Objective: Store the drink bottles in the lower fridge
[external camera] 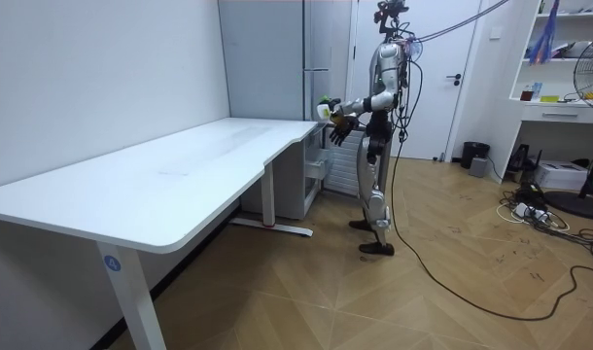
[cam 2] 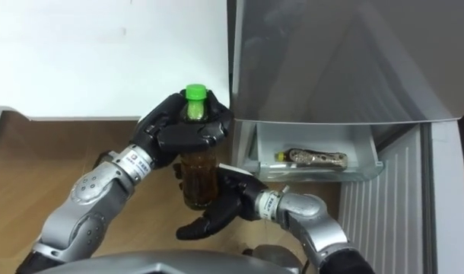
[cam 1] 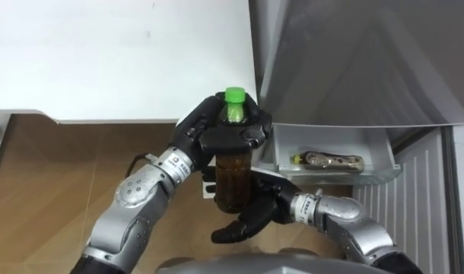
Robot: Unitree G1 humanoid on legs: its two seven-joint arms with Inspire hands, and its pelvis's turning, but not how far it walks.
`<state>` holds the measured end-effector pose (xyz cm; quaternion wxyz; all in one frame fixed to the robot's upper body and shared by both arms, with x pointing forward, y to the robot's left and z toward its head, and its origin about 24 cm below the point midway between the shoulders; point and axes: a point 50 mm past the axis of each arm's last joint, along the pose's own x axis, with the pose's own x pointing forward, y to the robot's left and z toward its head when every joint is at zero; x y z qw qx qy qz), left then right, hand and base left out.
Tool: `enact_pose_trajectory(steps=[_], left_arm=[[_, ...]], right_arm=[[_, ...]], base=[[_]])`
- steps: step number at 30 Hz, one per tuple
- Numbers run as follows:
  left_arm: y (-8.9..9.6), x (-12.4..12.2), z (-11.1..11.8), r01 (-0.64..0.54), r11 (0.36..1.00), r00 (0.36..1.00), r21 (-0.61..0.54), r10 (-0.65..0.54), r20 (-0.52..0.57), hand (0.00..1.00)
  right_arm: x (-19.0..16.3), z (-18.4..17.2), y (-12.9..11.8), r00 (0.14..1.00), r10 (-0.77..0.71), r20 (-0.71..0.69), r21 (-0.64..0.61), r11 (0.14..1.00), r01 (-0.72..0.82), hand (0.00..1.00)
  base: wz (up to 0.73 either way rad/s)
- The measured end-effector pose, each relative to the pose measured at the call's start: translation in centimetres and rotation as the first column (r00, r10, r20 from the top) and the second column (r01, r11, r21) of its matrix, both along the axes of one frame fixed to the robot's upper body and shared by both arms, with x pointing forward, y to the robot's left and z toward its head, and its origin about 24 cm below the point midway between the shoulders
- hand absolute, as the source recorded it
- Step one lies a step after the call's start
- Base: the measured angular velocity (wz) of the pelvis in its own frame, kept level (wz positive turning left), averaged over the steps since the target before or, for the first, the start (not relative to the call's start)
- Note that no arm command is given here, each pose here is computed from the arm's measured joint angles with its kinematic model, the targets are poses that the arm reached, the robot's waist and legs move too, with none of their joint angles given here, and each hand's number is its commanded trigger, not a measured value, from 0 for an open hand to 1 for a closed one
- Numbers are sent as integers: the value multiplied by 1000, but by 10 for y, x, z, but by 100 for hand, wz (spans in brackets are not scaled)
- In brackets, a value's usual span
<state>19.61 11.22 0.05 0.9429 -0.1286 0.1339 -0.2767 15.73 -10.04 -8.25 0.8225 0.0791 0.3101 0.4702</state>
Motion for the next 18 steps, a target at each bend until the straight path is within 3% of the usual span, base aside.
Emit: enact_pose_trajectory(steps=[2, 3, 4, 5, 6, 18], left_arm=[[-1, -1, 0, 13, 1000, 1000, 6, -13, 5, 100], [-2, -1, 0, 22, 1000, 1000, 10, -22, 5, 100], [-4, -2, -1, 33, 999, 999, 14, -34, 4, 100], [-4, -2, -1, 37, 999, 999, 16, -37, 3, 100], [-4, -3, -1, 44, 999, 999, 23, -44, 3, 100], [-9, -9, -3, 120, 992, 993, 47, -120, 13, 100]], right_arm=[[-1, 0, -1, 1000, 8, -5, 2, 1000, -8, 2], [-1, 0, -1, 1000, 9, -15, 6, 1000, -9, 44], [-2, -1, 0, 1000, 11, -26, 8, 1000, -10, 65], [-2, -1, 0, 1000, 12, -29, 8, 1000, -12, 77], [-3, -2, 0, 999, 15, -36, 8, 1000, -15, 97], [-8, -3, 0, 997, 24, -73, 25, 999, -23, 100]], base=[[0], [0], [0], [0], [0], [-2]])
